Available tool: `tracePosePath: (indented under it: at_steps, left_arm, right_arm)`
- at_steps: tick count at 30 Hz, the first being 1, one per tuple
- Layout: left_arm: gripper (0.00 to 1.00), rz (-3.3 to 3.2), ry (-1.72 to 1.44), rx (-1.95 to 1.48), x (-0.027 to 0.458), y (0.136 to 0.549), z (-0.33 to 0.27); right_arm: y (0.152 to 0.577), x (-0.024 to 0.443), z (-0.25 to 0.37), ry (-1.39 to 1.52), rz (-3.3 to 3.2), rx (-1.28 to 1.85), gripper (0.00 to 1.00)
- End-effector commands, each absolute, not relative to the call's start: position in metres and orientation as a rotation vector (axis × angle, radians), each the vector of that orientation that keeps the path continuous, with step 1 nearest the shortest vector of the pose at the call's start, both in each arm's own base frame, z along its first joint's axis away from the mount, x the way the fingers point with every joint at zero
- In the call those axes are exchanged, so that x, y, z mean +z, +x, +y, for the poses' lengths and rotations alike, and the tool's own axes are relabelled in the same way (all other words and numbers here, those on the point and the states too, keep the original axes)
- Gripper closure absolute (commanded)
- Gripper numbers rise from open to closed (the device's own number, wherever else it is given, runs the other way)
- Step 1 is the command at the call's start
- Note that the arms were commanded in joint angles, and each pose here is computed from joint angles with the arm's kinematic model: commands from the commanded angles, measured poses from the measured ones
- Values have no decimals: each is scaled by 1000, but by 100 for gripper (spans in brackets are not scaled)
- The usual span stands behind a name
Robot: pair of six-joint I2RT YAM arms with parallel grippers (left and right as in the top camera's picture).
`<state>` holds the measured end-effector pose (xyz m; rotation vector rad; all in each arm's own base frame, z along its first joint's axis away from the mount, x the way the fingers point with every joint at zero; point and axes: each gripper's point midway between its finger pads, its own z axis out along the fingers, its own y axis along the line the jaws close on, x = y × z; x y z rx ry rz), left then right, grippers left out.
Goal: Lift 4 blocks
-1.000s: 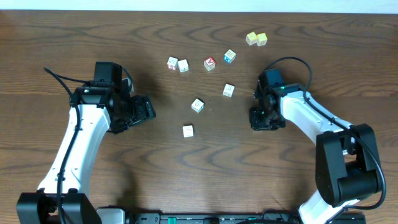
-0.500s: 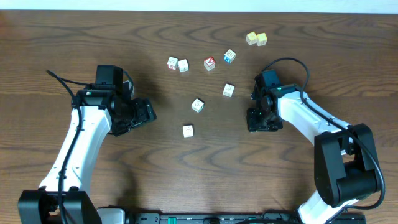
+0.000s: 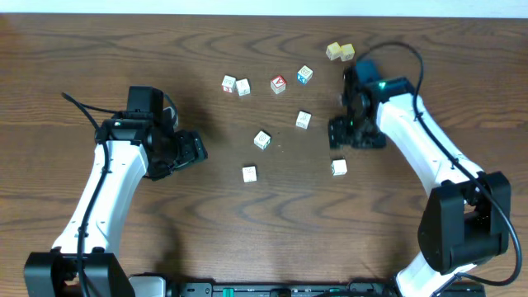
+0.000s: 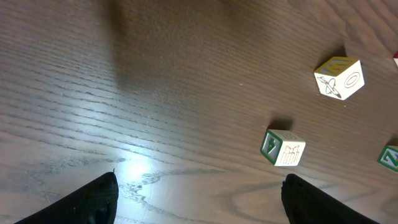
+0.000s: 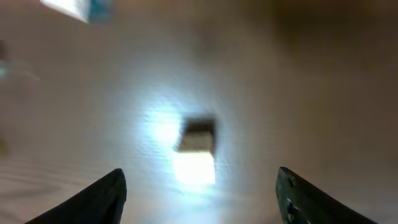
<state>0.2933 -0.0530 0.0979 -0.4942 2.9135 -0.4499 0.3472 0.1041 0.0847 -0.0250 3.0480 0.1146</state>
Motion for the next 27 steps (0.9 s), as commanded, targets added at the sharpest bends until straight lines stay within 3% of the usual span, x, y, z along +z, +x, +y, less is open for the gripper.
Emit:
tracePosePath:
  at_steps: [1,8,16,27]
  left_arm:
    - [16,2933,-509,-449,92,289,-52]
    - [16,2934,-508,-449,92,289,-52]
    - [16,2934,-508,-449,92,289,-52]
    - [16,2934,-508,-449,92,289,-52]
  right_arm:
    - [365,96,132,0,2975,279,30]
    - [402,90,168,206,2819,332,39]
    - [415,48,189,277,2772,160,32]
    - [434,15,197,287,2730,135,35]
